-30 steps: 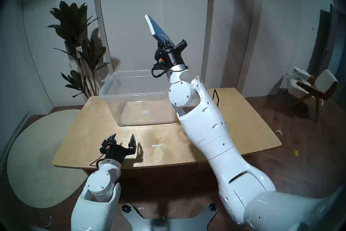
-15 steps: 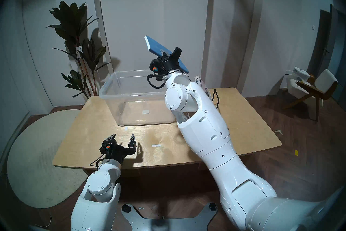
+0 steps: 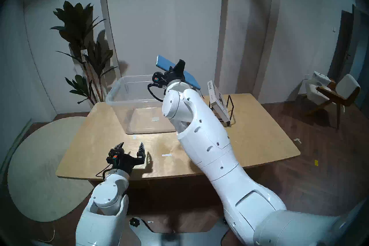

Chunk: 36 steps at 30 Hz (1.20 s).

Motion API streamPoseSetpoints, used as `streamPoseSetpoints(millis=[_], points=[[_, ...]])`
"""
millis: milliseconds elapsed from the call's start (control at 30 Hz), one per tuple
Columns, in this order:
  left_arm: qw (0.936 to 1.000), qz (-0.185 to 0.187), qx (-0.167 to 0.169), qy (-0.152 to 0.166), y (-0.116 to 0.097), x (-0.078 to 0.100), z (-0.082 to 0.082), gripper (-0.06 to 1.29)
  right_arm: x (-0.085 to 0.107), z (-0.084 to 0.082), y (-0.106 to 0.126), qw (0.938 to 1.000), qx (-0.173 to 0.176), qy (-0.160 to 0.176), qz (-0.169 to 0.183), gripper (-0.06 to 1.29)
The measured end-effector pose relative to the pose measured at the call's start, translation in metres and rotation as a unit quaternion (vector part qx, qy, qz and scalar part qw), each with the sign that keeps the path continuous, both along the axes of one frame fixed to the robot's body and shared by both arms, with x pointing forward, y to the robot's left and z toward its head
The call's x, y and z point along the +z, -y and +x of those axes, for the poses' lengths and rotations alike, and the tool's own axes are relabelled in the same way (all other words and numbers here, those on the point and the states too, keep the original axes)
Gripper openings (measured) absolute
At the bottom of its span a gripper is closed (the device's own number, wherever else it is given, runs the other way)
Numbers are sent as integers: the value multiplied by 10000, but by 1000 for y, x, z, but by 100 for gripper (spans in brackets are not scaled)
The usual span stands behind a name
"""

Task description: Pack the books into the storage box

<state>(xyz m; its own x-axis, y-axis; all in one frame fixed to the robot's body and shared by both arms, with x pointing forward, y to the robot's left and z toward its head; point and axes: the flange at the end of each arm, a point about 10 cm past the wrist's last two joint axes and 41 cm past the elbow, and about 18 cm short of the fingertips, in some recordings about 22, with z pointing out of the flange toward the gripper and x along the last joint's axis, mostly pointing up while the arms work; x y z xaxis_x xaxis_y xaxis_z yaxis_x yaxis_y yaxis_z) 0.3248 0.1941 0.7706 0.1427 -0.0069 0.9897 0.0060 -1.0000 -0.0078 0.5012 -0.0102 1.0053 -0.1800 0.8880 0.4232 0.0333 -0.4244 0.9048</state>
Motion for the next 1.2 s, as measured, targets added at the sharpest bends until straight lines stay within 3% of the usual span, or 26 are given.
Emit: streamPoseSetpoints(millis=[200,600,1200], points=[[10000,0,-1,0,0,0,0,125,-6,8,-15,9999,-3,-25,-160,10],[10000,1,-2,-1,0,0,0,125,7,12,-43,9995,78,229,-210,10],[10000,1,-3,0,0,0,0,125,-22,28,-73,9984,91,-53,-559,10]])
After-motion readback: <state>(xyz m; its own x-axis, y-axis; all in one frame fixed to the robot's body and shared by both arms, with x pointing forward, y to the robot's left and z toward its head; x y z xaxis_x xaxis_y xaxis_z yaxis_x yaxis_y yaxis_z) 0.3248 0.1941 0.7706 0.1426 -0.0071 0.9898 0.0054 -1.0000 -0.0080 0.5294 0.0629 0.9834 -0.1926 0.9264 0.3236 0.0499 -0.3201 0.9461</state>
